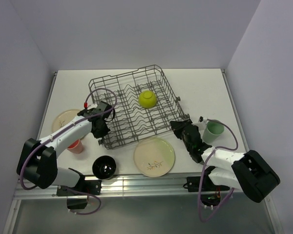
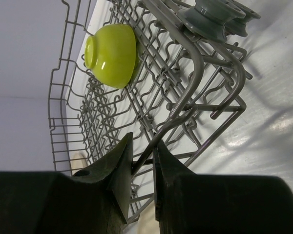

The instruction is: Load the mixed dishes into the dish rack

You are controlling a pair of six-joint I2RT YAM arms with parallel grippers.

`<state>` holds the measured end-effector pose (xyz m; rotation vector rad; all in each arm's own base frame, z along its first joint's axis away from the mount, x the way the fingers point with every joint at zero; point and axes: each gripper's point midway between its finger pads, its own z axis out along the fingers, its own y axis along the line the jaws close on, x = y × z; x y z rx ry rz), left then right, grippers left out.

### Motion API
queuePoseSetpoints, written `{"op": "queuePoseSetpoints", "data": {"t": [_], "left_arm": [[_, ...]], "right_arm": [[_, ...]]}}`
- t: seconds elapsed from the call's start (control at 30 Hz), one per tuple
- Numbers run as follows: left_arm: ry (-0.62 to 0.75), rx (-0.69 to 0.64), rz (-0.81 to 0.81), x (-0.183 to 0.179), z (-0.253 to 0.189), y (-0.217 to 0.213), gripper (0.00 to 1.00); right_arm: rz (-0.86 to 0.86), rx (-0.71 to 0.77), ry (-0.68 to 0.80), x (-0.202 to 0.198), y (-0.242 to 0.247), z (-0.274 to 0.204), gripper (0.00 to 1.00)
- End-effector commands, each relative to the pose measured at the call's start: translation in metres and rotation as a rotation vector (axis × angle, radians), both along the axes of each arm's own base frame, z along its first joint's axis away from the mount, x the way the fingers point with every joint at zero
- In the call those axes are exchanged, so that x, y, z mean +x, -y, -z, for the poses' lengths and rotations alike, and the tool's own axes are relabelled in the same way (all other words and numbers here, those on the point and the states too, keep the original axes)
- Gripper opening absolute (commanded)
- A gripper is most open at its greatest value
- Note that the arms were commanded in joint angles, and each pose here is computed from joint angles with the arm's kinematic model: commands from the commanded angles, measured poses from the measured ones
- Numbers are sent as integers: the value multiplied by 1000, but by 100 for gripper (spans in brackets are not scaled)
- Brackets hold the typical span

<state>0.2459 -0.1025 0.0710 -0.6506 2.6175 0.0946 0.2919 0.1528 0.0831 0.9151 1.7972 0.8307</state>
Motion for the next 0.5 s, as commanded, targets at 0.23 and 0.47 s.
{"op": "queuePoseSetpoints", "data": {"t": [0.23,0.47], "left_arm": [[266,-178,-105,103,-46,18,0],[272,-161,-86,122,-52,19,0]], "right_arm": [[-260,28,-98,-36,-53,27,0],[-275,12,-83,-45,-63,20,0]]}}
